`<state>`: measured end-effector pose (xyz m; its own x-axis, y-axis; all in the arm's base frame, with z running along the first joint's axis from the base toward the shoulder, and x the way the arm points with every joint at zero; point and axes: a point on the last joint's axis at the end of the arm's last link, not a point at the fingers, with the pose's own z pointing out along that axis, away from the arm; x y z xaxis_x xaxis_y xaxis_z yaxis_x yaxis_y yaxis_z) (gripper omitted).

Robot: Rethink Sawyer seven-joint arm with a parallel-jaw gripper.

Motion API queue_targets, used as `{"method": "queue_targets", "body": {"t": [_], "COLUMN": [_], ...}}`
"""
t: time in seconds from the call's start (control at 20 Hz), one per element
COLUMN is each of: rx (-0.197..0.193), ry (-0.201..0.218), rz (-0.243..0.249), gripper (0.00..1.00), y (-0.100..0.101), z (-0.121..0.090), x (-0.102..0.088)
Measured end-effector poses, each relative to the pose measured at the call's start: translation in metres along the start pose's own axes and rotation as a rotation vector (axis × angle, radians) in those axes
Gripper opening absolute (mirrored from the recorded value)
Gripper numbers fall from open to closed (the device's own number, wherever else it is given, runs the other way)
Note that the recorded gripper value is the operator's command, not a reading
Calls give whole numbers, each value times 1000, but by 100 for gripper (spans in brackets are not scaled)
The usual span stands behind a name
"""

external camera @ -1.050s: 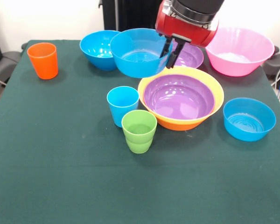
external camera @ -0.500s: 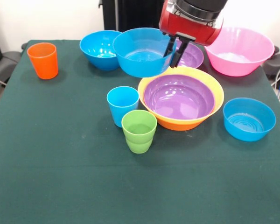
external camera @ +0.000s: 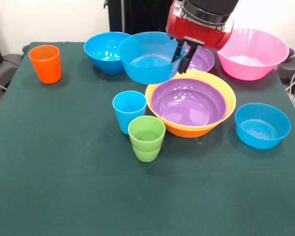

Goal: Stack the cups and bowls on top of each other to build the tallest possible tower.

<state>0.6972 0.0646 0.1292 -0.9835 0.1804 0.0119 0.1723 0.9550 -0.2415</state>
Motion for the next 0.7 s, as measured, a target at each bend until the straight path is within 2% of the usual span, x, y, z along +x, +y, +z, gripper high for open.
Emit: {"method": "queue_targets", "body": {"t": [0.35, 0.7], "rx": [-2, 9], "ry": [12, 41], "rz": [-5, -31], "gripper": [0, 0], "y": [0, 8], "z": [13, 35], "x": [-2, 6]}}
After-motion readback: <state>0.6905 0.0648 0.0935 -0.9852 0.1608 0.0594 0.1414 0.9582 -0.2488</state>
